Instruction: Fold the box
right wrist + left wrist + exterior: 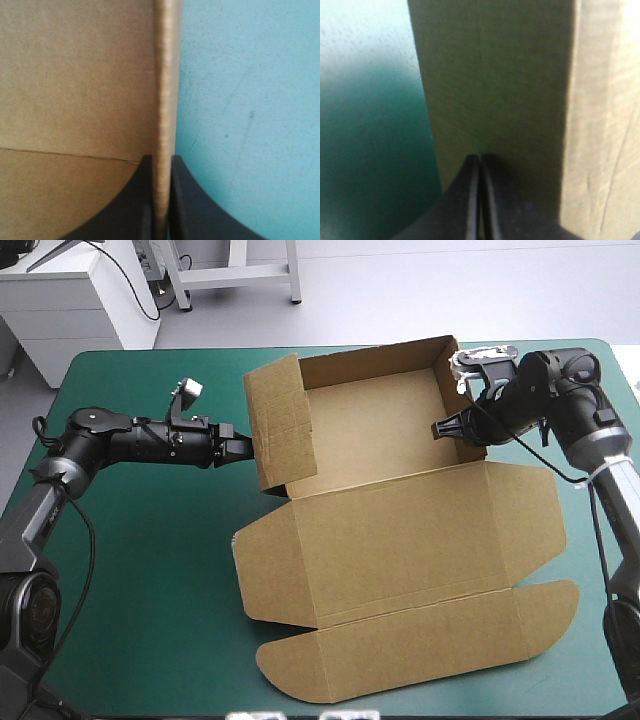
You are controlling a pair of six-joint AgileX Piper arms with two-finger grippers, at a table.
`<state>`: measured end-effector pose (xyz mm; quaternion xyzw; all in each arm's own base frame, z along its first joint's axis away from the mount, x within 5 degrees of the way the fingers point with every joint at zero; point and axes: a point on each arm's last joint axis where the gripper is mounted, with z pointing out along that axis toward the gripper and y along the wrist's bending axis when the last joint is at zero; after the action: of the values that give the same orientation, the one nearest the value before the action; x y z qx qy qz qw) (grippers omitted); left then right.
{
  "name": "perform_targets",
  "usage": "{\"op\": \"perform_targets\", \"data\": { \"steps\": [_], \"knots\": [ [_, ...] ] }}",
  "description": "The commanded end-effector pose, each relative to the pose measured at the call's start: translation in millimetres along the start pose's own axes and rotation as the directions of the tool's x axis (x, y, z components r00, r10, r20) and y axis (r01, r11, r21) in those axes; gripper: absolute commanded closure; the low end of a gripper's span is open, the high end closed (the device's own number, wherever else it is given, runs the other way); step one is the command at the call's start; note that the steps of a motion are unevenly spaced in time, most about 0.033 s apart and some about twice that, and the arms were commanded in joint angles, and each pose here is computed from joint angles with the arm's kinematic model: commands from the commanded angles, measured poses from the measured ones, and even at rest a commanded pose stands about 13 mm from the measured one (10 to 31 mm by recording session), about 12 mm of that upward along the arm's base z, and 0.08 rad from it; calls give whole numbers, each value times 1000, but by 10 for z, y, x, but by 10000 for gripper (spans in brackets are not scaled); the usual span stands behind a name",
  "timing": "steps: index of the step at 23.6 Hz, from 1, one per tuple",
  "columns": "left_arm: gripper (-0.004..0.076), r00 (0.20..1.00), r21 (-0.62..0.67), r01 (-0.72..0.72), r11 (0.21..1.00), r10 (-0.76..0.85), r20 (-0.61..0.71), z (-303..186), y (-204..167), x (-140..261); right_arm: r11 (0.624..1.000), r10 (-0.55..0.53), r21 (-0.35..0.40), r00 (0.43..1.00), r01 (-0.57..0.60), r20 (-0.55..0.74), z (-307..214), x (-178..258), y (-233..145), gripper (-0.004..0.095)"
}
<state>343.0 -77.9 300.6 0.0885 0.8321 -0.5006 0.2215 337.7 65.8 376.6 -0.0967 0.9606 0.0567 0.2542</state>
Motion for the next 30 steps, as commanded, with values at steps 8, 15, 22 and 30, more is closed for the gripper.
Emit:
{"op": "perform_targets", "data": {
  "steps": [8,15,22,30],
  "knots": [
    [732,996,86,-50,995,42,83,-28,-356,-76,1000,14,-9,993,-13,115,-256,-64,5,926],
    [617,989,195,-9,981,-20,144,-49,-450,-137,1000,12,-5,994,-11,107,-255,-57,2,926],
    [134,993,232,-15,973,-12,116,-67,-502,-126,1000,5,4,995,-5,100,-254,-51,-6,926],
    [136,992,234,-15,972,-15,123,-68,-504,-133,1000,1,13,996,-2,93,-254,-45,-13,926]
  ]
}}
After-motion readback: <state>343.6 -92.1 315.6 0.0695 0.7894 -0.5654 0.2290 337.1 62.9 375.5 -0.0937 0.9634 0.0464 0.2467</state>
